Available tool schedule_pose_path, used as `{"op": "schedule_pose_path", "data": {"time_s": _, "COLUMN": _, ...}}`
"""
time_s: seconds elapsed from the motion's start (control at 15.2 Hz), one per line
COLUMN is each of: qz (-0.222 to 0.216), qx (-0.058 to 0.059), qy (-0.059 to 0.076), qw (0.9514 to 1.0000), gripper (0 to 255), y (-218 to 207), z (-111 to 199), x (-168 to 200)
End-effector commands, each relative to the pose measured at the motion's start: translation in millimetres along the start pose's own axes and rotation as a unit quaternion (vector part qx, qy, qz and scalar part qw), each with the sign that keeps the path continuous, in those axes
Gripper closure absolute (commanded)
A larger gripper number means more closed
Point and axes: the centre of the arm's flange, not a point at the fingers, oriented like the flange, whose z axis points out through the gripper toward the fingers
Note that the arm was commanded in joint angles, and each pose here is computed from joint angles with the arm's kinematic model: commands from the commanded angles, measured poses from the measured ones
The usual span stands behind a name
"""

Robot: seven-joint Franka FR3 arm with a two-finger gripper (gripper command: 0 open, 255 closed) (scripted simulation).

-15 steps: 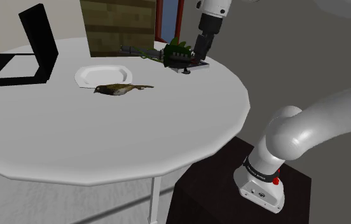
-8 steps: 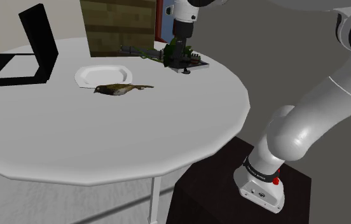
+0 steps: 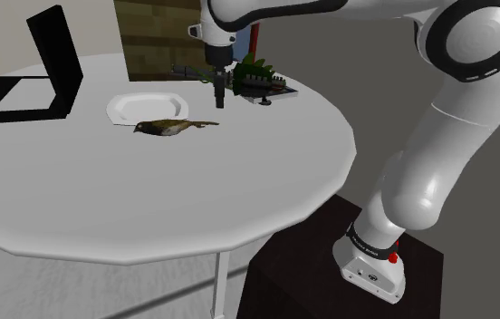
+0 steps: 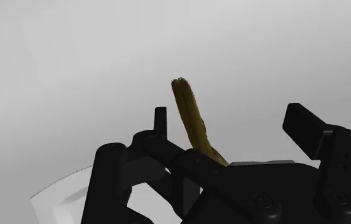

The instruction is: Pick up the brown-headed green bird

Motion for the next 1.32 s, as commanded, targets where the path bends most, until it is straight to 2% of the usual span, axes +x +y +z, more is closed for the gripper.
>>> {"op": "schedule_pose_path", "data": {"time_s": 0.0, "qz": -0.038, "qx": -0.007, "qy": -0.008, "qw": 0.9992, "gripper": 0, "y": -0.7, "z": 11.0, "x": 25.8}}
{"op": "schedule_pose_path", "data": {"time_s": 0.2, "qz": -0.092, "qx": -0.018, "qy": -0.021, "qw": 0.9954, "gripper": 0, "y": -6.7, "z": 27.8, "x": 65.1}}
{"op": "schedule_pose_path", "data": {"time_s": 0.4, "qz": -0.145, "qx": -0.028, "qy": -0.033, "qw": 0.9885, "gripper": 0, "y": -16.4, "z": 45.3, "x": 102.4}}
{"op": "schedule_pose_path", "data": {"time_s": 0.86, "qz": -0.145, "qx": -0.028, "qy": -0.033, "qw": 0.9885, "gripper": 0, "y": -18.7, "z": 82.2, "x": 104.6}}
{"op": "schedule_pose_path", "data": {"time_s": 1.06, "qz": -0.145, "qx": -0.028, "qy": -0.033, "qw": 0.9885, "gripper": 0, "y": -18.9, "z": 85.2, "x": 104.8}}
{"op": "schedule_pose_path", "data": {"time_s": 1.12, "qz": -0.145, "qx": -0.028, "qy": -0.033, "qw": 0.9885, "gripper": 255, "y": -18.8, "z": 85.4, "x": 104.6}}
{"op": "schedule_pose_path", "data": {"time_s": 1.25, "qz": -0.145, "qx": -0.028, "qy": -0.033, "qw": 0.9885, "gripper": 255, "y": -19.1, "z": 85.2, "x": 104.7}}
